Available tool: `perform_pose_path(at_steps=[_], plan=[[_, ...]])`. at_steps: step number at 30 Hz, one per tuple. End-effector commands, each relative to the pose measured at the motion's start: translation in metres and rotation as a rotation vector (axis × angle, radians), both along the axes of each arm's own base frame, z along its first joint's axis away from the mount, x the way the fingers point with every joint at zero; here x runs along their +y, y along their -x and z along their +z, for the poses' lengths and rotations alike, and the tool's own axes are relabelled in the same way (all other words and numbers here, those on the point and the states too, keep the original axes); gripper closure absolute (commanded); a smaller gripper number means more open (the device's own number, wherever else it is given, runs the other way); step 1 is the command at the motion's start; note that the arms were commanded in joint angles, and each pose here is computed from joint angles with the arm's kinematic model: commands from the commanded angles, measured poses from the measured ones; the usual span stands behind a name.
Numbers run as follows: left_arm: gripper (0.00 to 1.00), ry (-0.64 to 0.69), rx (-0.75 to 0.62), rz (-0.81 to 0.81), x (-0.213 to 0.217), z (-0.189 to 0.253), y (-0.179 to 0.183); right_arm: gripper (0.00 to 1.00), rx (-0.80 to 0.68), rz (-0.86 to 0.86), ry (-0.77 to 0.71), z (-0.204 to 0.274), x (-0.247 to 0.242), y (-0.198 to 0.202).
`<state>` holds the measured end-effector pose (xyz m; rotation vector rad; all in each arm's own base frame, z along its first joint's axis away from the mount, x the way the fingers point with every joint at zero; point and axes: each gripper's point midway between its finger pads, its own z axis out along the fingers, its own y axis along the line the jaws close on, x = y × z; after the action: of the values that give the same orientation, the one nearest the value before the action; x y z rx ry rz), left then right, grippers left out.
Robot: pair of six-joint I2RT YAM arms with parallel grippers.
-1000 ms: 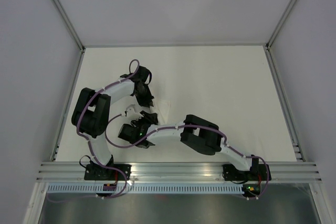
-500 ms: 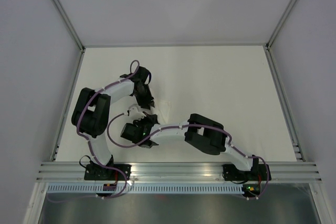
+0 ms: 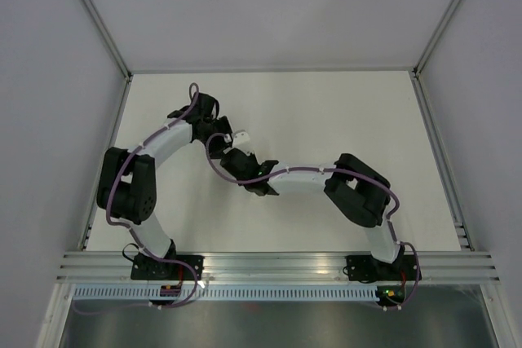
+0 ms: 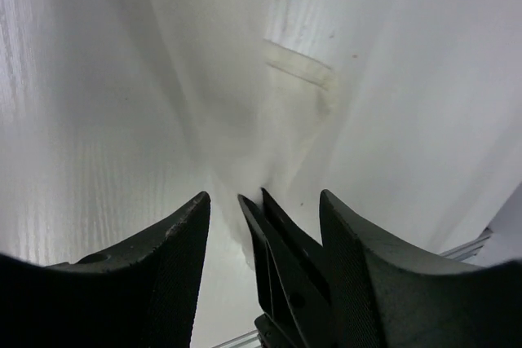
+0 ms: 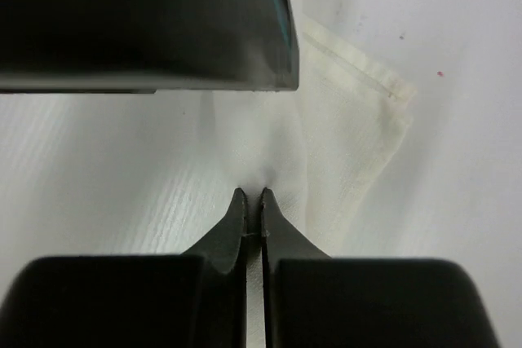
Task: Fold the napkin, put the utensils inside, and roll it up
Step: Roll the napkin at the center of the board.
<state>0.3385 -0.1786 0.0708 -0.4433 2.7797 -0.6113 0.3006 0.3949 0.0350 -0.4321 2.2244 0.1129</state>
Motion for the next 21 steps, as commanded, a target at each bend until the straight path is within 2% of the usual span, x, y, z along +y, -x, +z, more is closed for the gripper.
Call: perform_pose_path(at_steps=[1, 6, 9, 15, 21], plan=[[0.39, 0.128, -0.191, -0.055, -0.01, 0.052, -0.02, 1.0, 0.304, 0.103, -0.158, -0.043, 0.004, 0.028], [0.38, 0.18, -0.276, -0.024, -0.003, 0.068, -0.025, 1.0, 0.461, 0.139, -0.331, -0.055, 0.002, 0.03], [0.38, 0.203, -0.297, -0.01, -0.002, 0.063, -0.025, 1.0, 0.556, 0.143, -0.417, -0.064, -0.003, 0.033], [0.38, 0.246, -0.299, 0.006, -0.003, 0.037, -0.019, 0.99, 0.707, 0.085, -0.537, -0.086, -0.016, 0.034], [0.38, 0.204, -0.249, 0.024, 0.004, 0.002, -0.013, 1.0, 0.817, 0.034, -0.614, -0.099, -0.028, 0.034]])
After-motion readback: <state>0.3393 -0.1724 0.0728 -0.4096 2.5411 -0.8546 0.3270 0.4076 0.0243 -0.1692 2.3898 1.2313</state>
